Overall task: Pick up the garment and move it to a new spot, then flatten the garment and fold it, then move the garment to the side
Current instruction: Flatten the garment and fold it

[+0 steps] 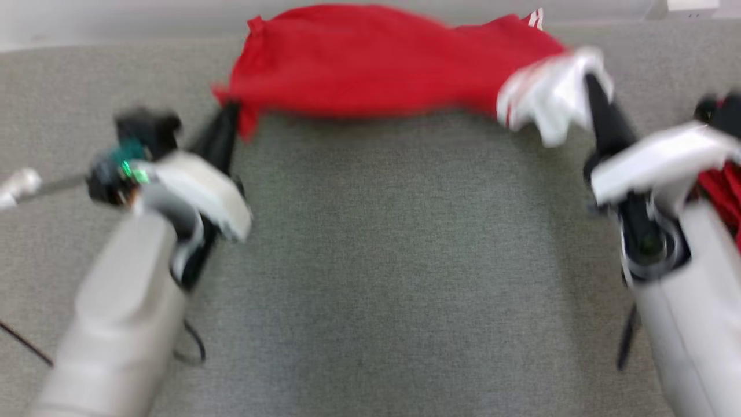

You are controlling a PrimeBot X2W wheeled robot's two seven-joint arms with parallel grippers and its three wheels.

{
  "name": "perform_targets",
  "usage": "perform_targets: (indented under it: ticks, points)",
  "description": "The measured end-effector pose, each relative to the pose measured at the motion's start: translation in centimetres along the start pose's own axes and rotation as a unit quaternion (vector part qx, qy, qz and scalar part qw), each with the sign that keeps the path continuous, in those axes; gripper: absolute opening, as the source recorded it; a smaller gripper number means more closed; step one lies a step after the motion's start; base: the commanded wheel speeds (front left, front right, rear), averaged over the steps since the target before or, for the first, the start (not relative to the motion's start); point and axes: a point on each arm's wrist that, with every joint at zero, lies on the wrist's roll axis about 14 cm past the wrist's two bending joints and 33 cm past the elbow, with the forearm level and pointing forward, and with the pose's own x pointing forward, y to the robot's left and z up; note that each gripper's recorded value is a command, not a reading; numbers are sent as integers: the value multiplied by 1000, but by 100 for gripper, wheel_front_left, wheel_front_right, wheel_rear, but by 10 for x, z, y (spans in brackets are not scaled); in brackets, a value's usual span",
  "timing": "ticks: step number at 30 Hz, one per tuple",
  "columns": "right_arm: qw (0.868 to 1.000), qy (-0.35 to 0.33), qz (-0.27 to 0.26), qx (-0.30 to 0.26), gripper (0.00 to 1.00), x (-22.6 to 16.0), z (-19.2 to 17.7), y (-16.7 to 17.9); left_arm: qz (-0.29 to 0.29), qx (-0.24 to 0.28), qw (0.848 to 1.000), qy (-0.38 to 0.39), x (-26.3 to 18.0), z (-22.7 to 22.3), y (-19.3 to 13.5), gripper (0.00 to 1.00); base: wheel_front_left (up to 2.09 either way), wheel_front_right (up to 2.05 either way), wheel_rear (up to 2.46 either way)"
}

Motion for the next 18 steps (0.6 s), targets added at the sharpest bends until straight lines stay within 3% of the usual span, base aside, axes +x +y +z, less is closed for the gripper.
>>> perform_targets:
  ticks: [7,12,18]
  points:
    - [994,94,-56,-18,0,-88,-46,-52,-27,-12,996,78,-64,-67,-34,0,0,0,0]
    - [986,151,-65,-35,0,-141,-67,-57,-44,-15,992,116,-104,-89,-55,0,0,0,0]
    - [983,161,-80,-40,0,-199,-66,-57,-44,-39,987,149,-158,-100,-73,0,0,0,0]
